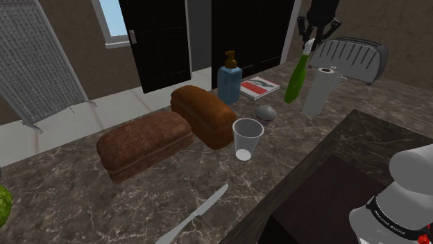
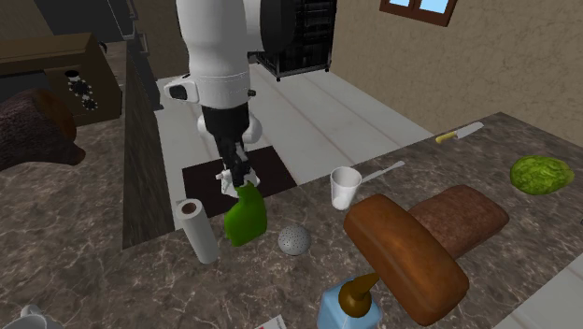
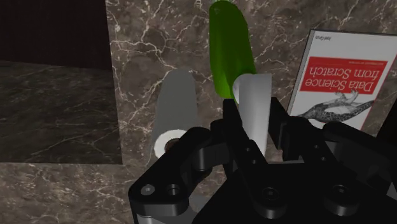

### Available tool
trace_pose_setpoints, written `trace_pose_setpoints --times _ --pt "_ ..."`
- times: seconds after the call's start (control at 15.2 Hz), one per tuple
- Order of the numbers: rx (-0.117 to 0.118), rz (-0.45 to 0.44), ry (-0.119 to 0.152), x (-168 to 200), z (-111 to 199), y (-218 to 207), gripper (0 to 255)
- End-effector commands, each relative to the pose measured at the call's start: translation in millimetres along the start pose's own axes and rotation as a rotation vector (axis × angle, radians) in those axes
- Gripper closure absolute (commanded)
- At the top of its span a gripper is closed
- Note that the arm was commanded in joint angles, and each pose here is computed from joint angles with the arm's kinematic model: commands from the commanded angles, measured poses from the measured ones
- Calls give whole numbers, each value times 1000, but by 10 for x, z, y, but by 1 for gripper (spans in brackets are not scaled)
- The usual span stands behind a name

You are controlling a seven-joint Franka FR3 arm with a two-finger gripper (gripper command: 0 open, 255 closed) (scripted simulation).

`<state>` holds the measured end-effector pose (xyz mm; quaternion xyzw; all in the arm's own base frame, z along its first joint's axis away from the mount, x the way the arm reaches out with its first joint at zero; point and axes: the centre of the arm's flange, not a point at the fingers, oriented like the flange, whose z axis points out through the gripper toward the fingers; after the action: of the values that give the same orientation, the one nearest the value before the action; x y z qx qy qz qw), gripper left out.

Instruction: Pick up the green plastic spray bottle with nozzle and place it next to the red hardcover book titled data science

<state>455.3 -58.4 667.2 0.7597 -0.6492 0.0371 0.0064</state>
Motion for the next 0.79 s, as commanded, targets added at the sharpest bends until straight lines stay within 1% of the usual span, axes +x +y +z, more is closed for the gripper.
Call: trace_pose_setpoints --times 0.0,0.66,0.73 --pt "0 -1 0 252 6 -89 255" --pt "0 -1 0 1554 98 -383 255" --pt "0 -1 0 1551 151 -381 255"
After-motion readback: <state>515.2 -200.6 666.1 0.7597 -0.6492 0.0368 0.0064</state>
